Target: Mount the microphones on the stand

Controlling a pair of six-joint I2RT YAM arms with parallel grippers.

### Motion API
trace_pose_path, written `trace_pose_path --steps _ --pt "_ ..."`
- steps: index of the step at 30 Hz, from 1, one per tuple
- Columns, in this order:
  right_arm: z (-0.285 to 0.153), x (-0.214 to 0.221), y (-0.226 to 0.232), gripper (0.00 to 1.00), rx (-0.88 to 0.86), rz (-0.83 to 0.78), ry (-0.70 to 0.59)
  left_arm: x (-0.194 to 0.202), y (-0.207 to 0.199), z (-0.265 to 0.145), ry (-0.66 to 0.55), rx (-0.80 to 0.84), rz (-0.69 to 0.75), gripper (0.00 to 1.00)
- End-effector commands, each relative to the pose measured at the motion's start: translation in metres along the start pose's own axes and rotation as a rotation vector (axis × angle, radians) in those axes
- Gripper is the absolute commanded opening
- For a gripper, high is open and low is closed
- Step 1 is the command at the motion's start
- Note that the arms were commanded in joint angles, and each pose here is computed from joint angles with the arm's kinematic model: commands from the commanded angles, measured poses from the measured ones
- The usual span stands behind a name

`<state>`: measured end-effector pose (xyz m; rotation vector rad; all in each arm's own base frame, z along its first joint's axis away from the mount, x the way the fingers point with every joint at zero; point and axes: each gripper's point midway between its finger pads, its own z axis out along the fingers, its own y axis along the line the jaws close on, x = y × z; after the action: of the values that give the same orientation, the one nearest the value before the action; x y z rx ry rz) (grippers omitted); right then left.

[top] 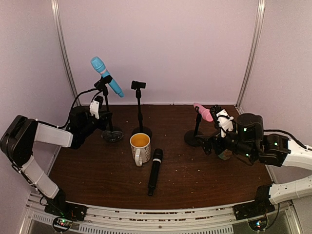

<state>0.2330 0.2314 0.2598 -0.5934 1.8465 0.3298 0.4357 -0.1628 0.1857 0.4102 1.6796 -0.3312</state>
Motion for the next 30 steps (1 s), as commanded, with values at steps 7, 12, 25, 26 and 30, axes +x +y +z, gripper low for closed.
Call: trace_pose_path --steps 7,12,25,26,30 --pt "0.001 0.002 0.001 0.98 -0.013 0.022 -0.015 -0.018 -0.002 -0.006 -0.148 0.017 -0.005 0.15" --pt "0.0 0.004 0.002 0.98 -0.02 0.035 -0.015 -0.009 -0.004 -0.009 -0.136 0.009 -0.025 0.22" --pt "-0.004 0.002 0.0 0.98 -0.023 0.025 -0.059 0.034 -0.009 -0.042 0.006 -0.148 -0.038 0.64" --pt "-0.003 0.002 0.002 0.98 -0.029 0.024 -0.058 0.036 -0.012 -0.045 0.012 -0.153 -0.034 0.64" --pt "0.0 0.004 0.006 0.98 -0.043 0.021 -0.044 0.039 -0.029 -0.062 0.035 -0.148 -0.031 0.64"
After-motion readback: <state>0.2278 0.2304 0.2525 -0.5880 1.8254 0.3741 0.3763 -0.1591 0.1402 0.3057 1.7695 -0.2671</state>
